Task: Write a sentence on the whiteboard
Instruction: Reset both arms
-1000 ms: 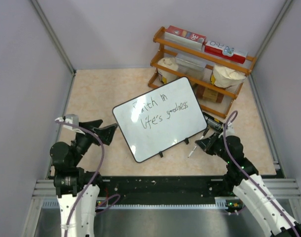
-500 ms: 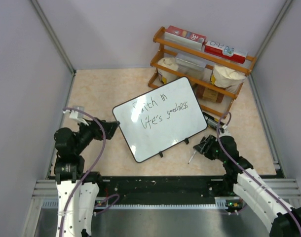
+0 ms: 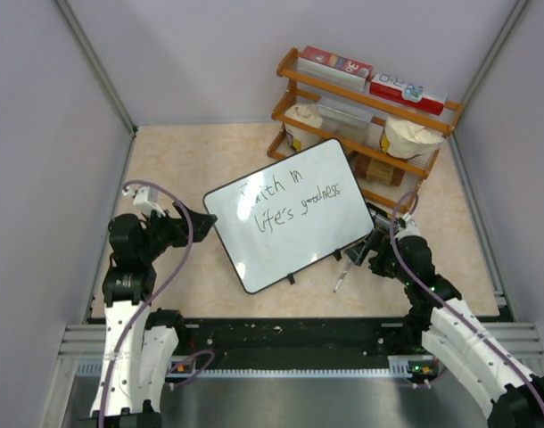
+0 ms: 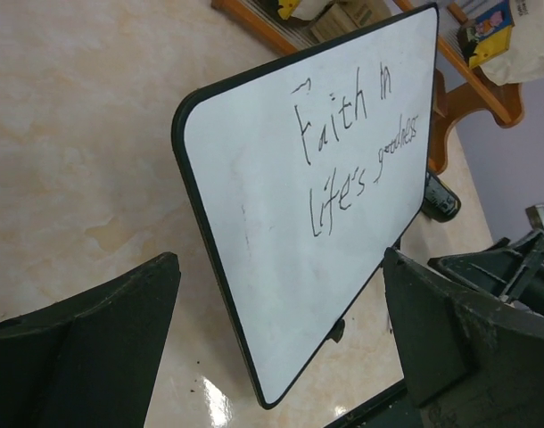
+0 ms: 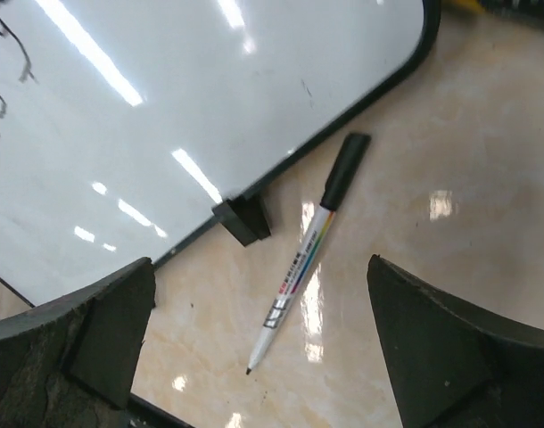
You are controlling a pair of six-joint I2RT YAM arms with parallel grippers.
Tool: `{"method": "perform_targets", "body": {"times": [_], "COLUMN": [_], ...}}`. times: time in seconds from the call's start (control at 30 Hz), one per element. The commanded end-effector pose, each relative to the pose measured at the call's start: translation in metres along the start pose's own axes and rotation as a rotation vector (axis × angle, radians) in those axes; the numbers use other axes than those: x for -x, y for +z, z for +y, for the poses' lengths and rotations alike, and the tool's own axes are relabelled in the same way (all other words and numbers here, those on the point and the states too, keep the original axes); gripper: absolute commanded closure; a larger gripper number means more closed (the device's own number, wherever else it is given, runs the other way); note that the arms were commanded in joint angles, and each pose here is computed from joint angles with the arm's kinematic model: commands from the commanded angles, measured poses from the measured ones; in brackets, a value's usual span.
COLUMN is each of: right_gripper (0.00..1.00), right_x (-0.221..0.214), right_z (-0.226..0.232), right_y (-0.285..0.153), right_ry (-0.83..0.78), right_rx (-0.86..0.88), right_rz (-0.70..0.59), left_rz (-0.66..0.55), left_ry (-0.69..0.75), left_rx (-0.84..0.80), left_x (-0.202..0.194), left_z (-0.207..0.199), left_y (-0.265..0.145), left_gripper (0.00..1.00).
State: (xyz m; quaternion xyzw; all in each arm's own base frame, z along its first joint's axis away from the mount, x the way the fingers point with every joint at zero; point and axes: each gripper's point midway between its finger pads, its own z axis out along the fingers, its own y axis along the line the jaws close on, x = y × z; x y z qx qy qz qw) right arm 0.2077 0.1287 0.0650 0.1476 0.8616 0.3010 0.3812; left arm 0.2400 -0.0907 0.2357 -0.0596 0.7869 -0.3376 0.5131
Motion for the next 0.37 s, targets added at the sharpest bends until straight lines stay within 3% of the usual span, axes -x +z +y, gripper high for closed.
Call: {"method": "perform_targets", "body": {"times": [0.0,0.2,0.33], "right_gripper": [0.01,0.01,0.01], "right_x": [0.06,0.1,0.126], "right_z": [0.024,0.02,0.019], "right_y": [-0.012,-0.016,-0.018], "right_ry": [-0.13,-0.227,-0.305], "right_rx": [-0.013,-0.135,-0.203], "right_rz": [-0.165,-0.266,-0.336], "left_rz": [-0.055,-0.09,-0.185], "left_ry": [0.007,-0.017,0.051], "left_rx": [0.095,0.18,0.177], "left_x": [0.008,0.01,0.02], "left_z": [0.019,0.038,0.039], "left_y": [0.002,0.004,0.0], "left_gripper": [0.01,0.01,0.01]}}
